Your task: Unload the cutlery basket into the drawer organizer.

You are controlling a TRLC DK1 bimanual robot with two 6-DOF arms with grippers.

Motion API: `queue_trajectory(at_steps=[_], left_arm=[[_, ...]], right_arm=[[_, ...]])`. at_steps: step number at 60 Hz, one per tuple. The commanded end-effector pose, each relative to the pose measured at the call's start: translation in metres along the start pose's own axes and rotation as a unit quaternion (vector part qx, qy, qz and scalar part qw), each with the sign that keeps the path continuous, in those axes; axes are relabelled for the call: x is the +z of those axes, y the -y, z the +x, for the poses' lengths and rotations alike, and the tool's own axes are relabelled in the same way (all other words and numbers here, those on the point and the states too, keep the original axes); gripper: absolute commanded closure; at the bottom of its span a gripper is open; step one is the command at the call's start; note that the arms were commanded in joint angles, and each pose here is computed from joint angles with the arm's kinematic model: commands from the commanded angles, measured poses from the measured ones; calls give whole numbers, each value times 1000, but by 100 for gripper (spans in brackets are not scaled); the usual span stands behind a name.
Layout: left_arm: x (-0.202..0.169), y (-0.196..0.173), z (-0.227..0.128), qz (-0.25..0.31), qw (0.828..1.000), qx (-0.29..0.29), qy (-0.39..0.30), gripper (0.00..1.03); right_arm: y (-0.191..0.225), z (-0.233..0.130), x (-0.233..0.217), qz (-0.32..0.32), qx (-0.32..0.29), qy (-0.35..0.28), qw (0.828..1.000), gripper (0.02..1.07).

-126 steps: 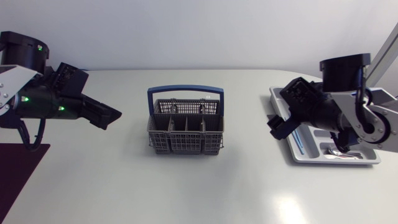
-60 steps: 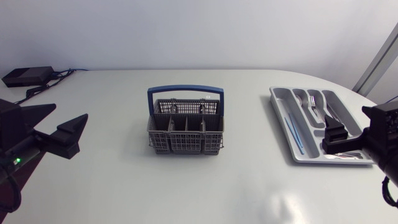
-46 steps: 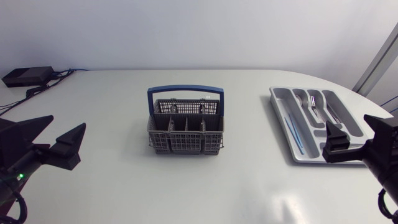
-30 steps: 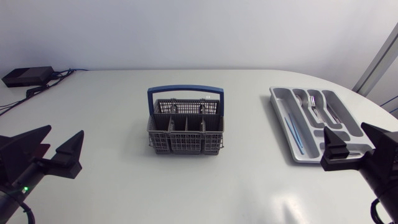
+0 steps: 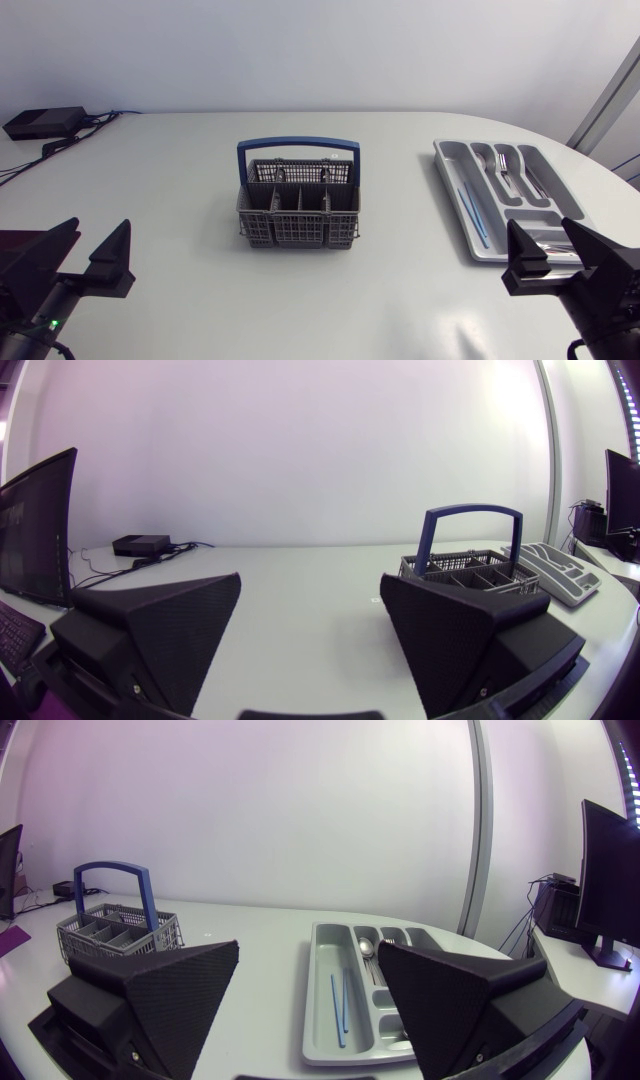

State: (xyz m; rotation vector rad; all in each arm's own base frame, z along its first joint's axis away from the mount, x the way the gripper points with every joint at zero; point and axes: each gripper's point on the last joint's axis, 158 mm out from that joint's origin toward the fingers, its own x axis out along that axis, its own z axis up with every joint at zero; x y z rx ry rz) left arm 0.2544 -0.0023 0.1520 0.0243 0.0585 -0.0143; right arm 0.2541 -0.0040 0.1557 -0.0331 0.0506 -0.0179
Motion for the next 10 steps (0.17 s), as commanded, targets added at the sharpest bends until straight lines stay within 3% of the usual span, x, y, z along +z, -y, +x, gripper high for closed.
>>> queue_trajectory(at_steps=[1, 10], left_arm=[[-20, 1, 2, -13, 1000, 0, -19, 5], [-20, 1, 2, -13, 1000, 0, -19, 5]], right_arm=[[-2, 1, -6, 16, 4, -3, 1000, 7], [-2, 1, -6, 16, 4, -3, 1000, 7]])
